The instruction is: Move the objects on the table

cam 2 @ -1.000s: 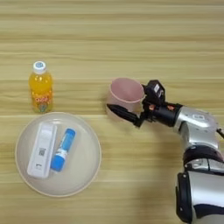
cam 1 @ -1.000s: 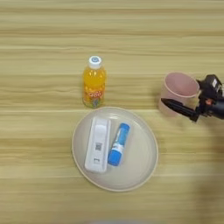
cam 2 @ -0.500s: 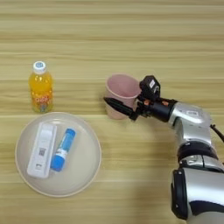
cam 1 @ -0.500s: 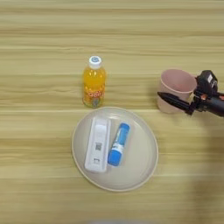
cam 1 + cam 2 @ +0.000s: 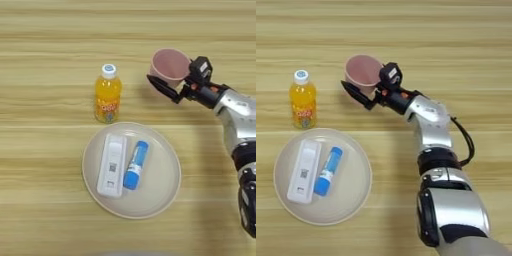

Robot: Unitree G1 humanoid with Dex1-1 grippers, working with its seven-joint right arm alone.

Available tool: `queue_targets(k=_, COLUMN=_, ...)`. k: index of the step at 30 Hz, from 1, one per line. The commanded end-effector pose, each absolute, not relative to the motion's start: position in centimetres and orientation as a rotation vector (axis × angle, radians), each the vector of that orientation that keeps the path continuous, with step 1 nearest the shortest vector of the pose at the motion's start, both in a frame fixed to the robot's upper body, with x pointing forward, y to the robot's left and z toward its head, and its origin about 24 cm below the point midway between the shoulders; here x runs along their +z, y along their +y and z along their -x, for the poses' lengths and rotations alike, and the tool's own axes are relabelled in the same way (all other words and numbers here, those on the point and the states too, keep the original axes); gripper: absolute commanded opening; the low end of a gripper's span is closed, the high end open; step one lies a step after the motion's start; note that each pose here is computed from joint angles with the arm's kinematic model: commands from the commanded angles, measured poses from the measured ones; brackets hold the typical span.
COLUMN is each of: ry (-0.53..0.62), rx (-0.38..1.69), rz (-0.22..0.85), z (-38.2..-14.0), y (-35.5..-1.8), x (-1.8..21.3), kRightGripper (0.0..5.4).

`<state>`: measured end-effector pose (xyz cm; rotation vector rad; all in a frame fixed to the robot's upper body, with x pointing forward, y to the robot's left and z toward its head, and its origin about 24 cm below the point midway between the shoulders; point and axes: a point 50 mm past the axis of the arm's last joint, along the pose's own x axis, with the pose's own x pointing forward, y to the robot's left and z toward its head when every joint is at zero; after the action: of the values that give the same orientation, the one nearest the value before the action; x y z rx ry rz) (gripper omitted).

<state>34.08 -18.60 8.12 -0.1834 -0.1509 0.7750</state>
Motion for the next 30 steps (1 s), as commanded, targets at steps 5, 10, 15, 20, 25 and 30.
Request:
queue_targets(k=5, ry=-0.154, rx=0.678, rz=0.248, z=-35.9, y=-16.9, x=9.2, kRightGripper=4.49)
queue_targets(k=10, ry=-0.125, rx=0.682, rz=0.260, z=-35.8, y=-16.6, x=8.4, kRightGripper=4.49)
queue_targets(k=15, ry=-0.102, rx=0.705, rz=0.260, z=-35.5, y=-16.1, x=7.7, kRightGripper=4.49)
queue_targets(k=20, ry=-0.095, rx=0.718, rz=0.260, z=-35.4, y=-16.0, x=7.5, kRightGripper=4.87)
queue_targets(k=25, ry=-0.092, rx=0.715, rz=0.257, z=-35.4, y=-16.0, x=7.5, kRightGripper=5.30)
queue_targets(k=30, ry=-0.101, rx=0.713, rz=0.255, z=-35.5, y=-16.0, x=7.7, kRightGripper=5.39)
